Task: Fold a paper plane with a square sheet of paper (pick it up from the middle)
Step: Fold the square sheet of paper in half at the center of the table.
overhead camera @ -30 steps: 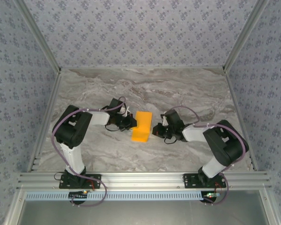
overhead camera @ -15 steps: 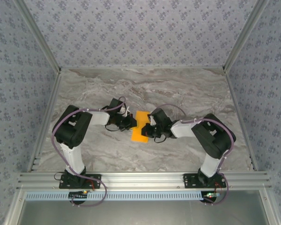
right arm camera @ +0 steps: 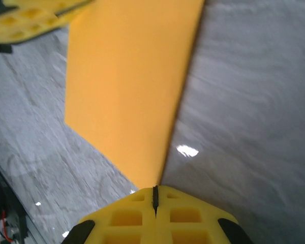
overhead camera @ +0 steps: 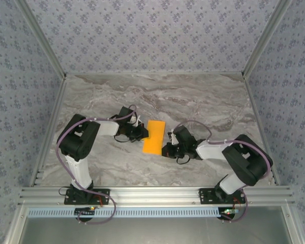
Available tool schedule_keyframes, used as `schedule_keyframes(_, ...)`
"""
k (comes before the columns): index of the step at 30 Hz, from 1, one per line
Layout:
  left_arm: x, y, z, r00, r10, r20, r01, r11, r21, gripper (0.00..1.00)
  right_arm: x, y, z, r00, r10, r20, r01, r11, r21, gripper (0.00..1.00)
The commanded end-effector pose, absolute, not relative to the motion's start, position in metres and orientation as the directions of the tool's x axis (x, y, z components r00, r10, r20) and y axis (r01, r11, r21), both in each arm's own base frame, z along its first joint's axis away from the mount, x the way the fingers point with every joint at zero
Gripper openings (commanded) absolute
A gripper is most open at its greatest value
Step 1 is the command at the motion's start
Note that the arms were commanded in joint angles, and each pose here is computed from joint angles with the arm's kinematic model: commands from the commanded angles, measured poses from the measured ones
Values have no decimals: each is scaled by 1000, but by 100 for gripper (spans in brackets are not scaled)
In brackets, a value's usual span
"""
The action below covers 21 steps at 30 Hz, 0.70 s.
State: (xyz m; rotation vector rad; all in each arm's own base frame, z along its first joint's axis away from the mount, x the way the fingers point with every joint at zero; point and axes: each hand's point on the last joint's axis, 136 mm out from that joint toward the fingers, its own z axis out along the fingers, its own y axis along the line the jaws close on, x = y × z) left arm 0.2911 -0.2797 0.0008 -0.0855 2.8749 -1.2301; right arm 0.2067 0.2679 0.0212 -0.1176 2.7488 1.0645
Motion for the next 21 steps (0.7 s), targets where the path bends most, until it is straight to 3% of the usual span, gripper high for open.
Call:
schedule_keyframes(1,205,-174,-111,-947,-199,252,-255,943,-215,0,217,274,47,-974,-29,-226,-172,743,647,0)
schedule_keyframes(4,206,-174,-109,-948,-199,248,-255,942,-218,0,238,293,64,-964,-1,-267,-183,728,661,0)
schedule_keyframes(10,206,-174,-110,-947,-200,251,-256,942,-218,0,256,315,43,-973,5,-232,-154,733,662,0)
schedule_keyframes(16,205,-173,-111,-947,-199,251,-256,942,-216,0,237,314,15,-985,-43,-165,-140,753,643,0)
schedule_keyframes(21,205,-172,-111,-948,-199,249,-253,944,-211,0,201,280,-7,-994,-45,-101,-97,795,599,0)
